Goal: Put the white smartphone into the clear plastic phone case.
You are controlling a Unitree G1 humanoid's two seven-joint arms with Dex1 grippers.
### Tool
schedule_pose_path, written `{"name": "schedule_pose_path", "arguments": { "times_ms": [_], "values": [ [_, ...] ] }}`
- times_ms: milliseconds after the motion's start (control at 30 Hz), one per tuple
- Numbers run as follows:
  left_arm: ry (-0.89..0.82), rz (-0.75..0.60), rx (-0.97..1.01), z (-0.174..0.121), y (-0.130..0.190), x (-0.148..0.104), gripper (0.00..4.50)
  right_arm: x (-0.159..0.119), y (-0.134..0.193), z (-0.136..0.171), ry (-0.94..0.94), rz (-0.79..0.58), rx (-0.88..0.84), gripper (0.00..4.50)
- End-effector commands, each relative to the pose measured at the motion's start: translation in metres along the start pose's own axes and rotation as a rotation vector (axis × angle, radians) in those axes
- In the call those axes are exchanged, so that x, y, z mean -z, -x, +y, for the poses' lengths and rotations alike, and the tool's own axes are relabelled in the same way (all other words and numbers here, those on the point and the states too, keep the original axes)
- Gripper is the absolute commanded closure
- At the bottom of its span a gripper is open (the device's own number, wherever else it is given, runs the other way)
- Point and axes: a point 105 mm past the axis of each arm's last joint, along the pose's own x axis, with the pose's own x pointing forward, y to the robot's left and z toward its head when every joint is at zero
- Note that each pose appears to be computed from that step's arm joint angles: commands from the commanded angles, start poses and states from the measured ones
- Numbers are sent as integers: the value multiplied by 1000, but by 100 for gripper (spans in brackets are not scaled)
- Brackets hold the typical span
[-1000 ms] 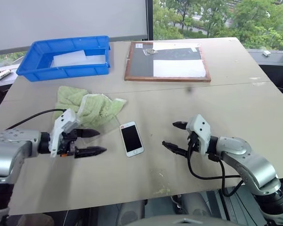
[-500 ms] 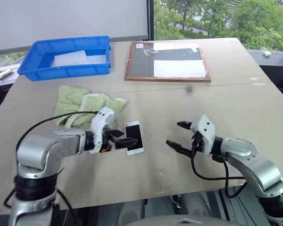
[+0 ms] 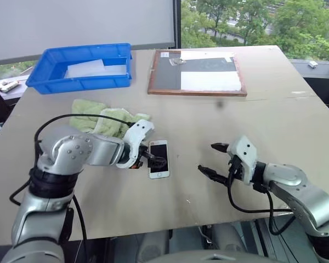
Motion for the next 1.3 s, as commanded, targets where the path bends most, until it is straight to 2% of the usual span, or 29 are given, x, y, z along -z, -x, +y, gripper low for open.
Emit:
{"name": "schedule_pose_path", "arguments": {
  "times_ms": [33,200,400,500,567,633,667,767,867,933,1133,1233,1300],
  "values": [
    [48,83,-23,0,-15,4,8,-14,8,3,29,-37,11,0],
    [42,130,-50,-5,-23,-10,8,-10,21,11,42,10,-27,0],
    [-2,214,-46,-15,-33,-8,8,-3,35,14,54,57,0,0],
    [-6,238,-48,-17,-39,-7,81,-3,36,17,46,50,25,0],
    [-8,247,-44,-18,-41,-7,183,-3,36,18,41,47,35,0],
    [-8,260,-45,-17,-42,-5,251,-2,37,21,33,46,45,0],
    [-7,262,-42,-17,-42,-5,309,-1,37,22,30,46,48,0],
    [-8,244,-18,-17,-37,-8,422,-1,36,23,27,44,54,0],
    [-24,206,65,-21,-22,-11,422,-2,34,21,26,32,55,0],
    [-44,191,184,-35,-13,-12,422,-3,33,19,27,27,53,0],
    [2,193,357,-51,-14,-9,422,-3,33,17,29,27,49,0],
    [5,186,393,-56,-18,-10,347,-2,36,17,26,29,56,0],
    [-4,186,431,-64,-23,-11,256,-1,37,17,21,36,65,0]
  ]
}}
